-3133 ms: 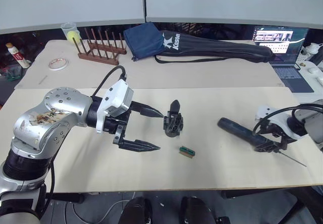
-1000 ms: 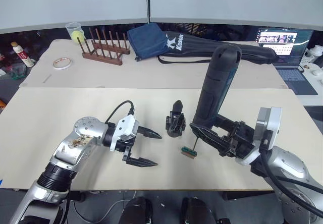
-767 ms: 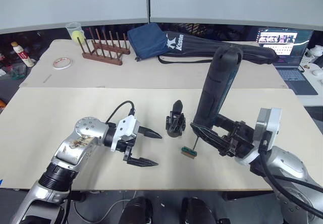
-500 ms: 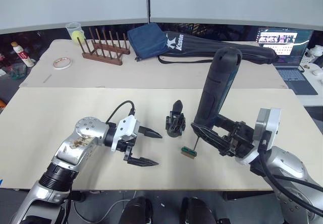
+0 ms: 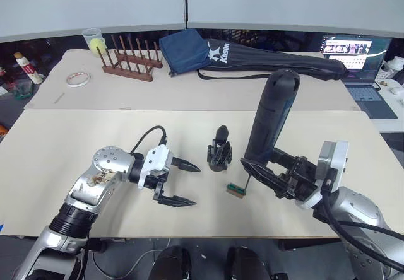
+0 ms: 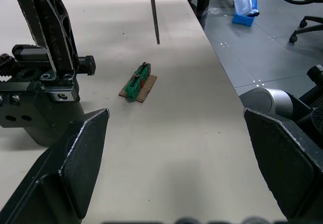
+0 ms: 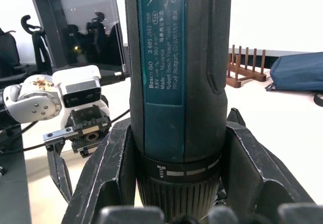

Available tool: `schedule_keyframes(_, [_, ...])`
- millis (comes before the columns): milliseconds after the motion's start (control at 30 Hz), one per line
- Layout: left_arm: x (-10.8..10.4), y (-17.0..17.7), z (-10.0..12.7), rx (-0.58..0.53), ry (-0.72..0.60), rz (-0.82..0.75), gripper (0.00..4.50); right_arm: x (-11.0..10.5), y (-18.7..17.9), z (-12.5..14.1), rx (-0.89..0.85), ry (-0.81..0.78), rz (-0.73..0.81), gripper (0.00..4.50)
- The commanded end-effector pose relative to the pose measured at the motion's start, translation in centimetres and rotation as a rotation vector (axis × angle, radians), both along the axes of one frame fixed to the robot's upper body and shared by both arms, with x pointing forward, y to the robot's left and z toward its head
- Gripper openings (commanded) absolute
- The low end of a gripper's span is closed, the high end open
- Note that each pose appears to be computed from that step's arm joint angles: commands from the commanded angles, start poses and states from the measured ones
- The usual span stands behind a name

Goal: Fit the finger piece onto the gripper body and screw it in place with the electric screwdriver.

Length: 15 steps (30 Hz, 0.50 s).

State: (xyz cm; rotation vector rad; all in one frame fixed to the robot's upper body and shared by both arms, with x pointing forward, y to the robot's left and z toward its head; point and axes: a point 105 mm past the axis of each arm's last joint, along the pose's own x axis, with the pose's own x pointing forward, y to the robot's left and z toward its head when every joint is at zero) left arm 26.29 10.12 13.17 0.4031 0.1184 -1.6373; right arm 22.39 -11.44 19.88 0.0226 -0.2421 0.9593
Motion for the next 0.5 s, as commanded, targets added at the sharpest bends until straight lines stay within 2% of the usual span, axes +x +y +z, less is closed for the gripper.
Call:
schedule_keyframes(33, [0.0, 0.0, 0.6, -0.009, -0.039, -0.014, 4.5, -0.6, 0.2, 0.9, 0.007, -0.091, 0.005, 1.91])
schedule_keyframes(500, [-0.1, -0.3, 0.8, -0.012, -0.042, -0.014, 4.5, -0.3, -0.2, -0.3, 0.002, -0.101, -0.015, 1.91])
